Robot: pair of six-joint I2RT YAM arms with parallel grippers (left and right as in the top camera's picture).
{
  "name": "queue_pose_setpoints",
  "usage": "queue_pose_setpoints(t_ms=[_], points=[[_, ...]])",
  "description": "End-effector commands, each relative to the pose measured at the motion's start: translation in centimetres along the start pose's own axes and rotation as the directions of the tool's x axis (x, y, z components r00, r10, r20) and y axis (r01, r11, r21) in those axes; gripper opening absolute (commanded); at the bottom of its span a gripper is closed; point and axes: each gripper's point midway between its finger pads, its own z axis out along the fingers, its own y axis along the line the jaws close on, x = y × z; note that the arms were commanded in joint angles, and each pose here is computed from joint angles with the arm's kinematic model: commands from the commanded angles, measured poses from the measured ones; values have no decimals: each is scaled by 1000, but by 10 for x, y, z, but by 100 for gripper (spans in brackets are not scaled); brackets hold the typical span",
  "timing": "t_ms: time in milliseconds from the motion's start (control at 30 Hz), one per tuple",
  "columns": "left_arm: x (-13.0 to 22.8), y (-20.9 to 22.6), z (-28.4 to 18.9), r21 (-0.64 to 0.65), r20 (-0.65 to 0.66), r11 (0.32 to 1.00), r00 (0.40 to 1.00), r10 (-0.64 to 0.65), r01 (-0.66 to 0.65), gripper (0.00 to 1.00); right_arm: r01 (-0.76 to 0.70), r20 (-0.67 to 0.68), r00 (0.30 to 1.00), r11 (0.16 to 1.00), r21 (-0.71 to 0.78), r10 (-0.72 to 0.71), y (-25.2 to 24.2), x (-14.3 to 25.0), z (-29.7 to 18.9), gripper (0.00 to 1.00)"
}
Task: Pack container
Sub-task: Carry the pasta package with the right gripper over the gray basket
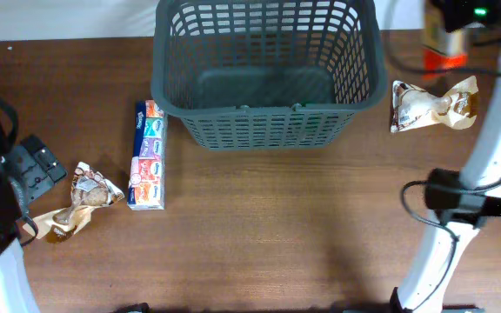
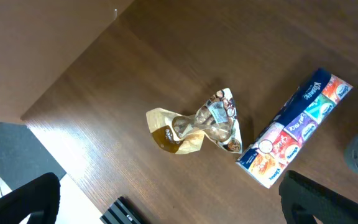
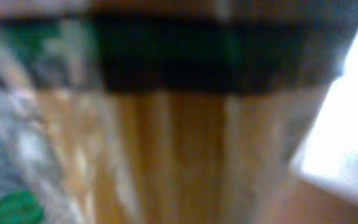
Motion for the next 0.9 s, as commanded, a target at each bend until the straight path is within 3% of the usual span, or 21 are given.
queue_pose_setpoints(t_ms=[0,333,867], points=[[0,3,-3,0,10,1000,1000,5,-5,99,307,139,944,951,-34,-299,51,-48,-22,4],[0,3,-3,0,10,1000,1000,5,-5,99,554,207,822,830,-72,-531,103,-65,-11,4],[0,3,-3,0,10,1000,1000,5,-5,99,607,199,786,791,-71,-585,131,-73,-6,4]])
